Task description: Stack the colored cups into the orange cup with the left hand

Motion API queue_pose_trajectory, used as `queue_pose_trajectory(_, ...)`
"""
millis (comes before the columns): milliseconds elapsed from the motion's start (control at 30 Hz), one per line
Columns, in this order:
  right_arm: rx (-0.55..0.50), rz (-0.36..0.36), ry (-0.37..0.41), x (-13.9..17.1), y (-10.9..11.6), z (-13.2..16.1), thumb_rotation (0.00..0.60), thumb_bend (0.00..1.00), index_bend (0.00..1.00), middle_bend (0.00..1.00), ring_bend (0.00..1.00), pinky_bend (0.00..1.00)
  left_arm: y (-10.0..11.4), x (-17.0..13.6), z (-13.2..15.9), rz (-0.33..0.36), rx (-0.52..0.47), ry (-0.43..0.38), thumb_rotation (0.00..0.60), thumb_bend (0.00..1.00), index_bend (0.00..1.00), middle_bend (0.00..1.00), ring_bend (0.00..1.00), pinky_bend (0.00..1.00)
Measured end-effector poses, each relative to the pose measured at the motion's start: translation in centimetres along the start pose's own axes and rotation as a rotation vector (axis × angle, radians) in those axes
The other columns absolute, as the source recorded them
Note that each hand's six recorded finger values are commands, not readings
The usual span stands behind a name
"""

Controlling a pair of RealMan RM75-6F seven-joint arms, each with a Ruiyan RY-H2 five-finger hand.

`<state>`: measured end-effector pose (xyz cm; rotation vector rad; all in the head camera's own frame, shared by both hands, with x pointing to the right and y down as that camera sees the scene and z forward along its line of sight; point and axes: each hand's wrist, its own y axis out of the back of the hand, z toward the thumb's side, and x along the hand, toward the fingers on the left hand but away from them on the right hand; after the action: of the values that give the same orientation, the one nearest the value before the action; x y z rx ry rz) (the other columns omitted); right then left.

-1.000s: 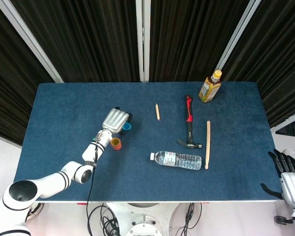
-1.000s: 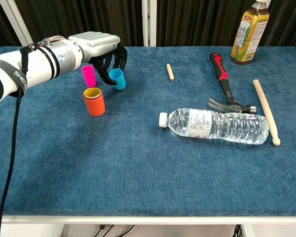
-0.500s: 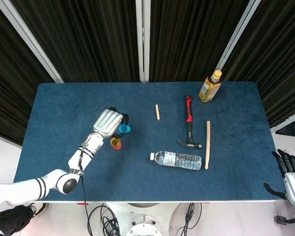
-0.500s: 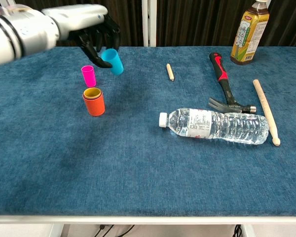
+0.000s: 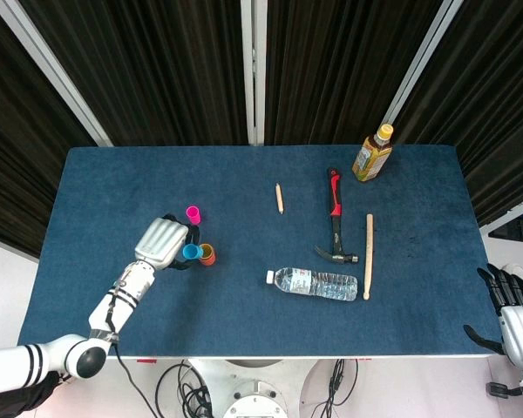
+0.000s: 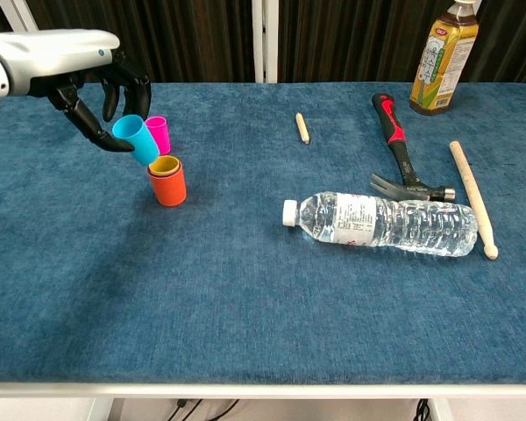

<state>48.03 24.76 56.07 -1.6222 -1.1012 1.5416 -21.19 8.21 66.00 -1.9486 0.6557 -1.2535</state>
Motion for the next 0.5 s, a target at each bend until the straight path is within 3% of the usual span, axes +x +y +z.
queue_pose_trajectory(500,0.012,0.016,-0.004,-0.4,-0.2,0.0,0.600,0.12,0.00,0.00,0.00,0.00,-0.7,1.3,-0.4,0.020,-0.009,0.008,0.600,0.21,0.51,0.52,0.52,0.32)
